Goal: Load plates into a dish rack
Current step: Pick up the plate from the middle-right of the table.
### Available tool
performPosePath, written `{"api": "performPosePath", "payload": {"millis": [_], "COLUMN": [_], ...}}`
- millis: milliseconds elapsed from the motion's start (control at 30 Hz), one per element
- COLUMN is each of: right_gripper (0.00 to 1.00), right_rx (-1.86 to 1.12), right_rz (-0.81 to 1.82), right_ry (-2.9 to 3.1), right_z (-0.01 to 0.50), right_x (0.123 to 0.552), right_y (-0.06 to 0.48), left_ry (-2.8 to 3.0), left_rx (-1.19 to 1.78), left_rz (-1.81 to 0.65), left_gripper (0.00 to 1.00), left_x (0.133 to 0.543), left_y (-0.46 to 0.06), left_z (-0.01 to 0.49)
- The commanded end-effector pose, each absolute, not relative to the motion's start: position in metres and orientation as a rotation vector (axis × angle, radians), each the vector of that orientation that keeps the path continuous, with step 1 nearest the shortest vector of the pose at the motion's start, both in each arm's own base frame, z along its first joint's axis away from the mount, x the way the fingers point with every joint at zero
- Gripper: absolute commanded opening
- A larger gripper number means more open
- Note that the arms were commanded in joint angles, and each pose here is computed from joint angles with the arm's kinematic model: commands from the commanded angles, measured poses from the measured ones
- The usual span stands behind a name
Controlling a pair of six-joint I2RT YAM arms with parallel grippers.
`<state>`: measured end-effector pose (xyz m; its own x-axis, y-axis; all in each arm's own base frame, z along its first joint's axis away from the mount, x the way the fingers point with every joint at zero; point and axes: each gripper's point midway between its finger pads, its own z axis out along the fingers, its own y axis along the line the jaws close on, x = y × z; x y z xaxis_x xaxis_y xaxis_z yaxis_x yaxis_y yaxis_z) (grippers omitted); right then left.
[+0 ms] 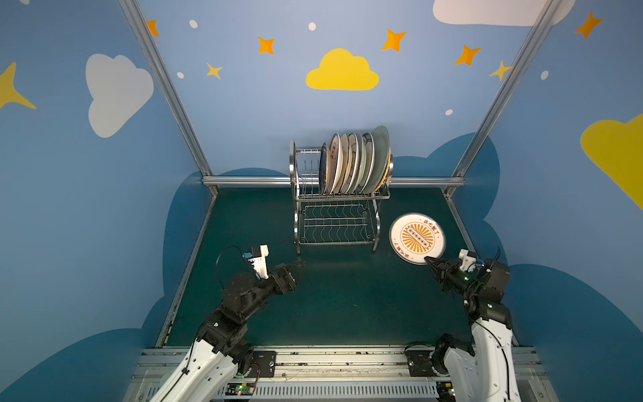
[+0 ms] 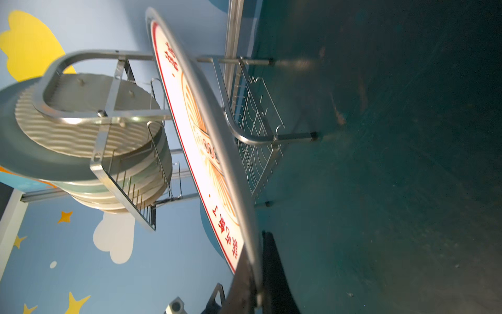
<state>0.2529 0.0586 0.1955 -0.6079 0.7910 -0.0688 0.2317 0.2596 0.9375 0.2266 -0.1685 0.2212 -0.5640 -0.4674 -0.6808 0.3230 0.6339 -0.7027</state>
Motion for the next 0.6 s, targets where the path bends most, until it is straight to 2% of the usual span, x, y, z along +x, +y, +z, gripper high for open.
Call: {"api": "performPosePath", "payload": {"millis": [0,200,367,567], "right_gripper": [0.00,0.00,0.00,0.00], "right_rx": [0.802,0.733,0.700,0.705], "right_rz": [1.359,1.368,1.380,1.402], "right_ry": [2.021,2.098,2.166,2.226], "right_z": [0.213,0.215,0.211,0.204], "right_x": [0.249,0.246,0.244,0.244], "right_y": [0.075,0.097,0.112,0.123], "left_ry": [1.788,1.743,1.531,1.282], "left_rx": [-0.009,0.413,0.874,1.172], "left_rz": [-0.944,-0.702,-0.381,-0.154], "left_gripper": [1.00,1.00,1.00,1.00], "left_x": [0.235,0.231,0.215,0.208], "left_y": [-0.189,-0.262,-0.322,-0.366], "left_z": [0.248,0.243,0.234,0.220]}}
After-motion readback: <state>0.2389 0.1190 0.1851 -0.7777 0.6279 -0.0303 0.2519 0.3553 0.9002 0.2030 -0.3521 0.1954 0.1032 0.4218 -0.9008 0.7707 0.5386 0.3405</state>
